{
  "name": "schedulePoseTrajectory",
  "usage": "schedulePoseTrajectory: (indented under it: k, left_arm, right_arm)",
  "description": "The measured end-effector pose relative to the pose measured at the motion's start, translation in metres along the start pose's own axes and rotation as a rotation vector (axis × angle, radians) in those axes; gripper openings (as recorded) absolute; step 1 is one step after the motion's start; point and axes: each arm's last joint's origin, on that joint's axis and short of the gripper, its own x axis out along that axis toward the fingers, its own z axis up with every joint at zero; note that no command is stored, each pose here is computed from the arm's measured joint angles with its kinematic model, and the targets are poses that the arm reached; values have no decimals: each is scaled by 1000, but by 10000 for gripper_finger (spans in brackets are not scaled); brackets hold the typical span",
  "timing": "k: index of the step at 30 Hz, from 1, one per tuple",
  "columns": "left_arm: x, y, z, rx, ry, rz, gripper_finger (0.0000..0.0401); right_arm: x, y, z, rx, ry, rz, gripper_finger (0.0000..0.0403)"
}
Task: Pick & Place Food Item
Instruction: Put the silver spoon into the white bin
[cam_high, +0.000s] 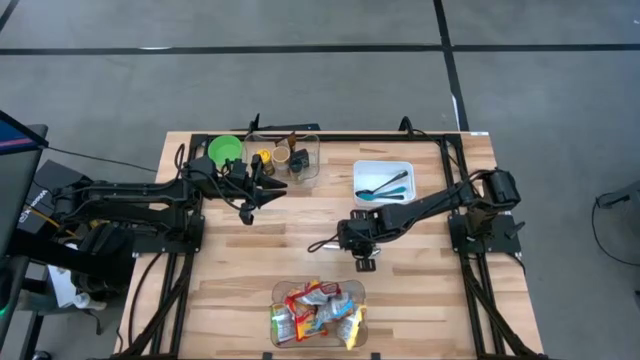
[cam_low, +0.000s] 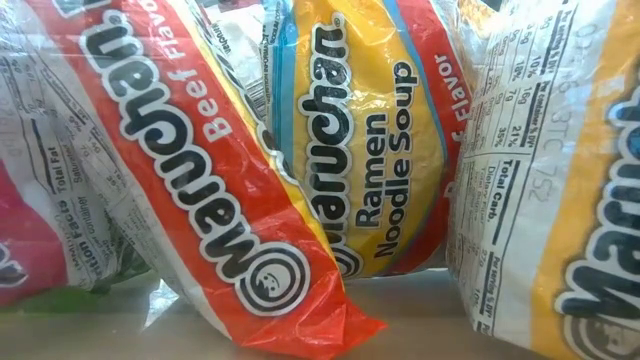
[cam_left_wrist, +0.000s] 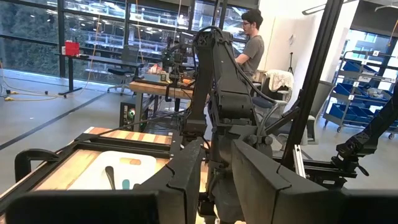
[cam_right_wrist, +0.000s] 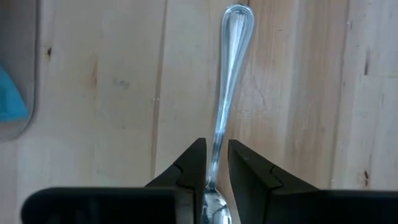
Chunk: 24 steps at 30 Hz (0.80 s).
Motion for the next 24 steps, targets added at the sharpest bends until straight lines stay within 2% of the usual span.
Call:
schedulePoseTrajectory:
  k: [24]
  left_arm:
    - [0, 0, 0, 0, 0, 0, 85]
  right_arm:
    - [0, -9, 1, 43, -7, -9, 61]
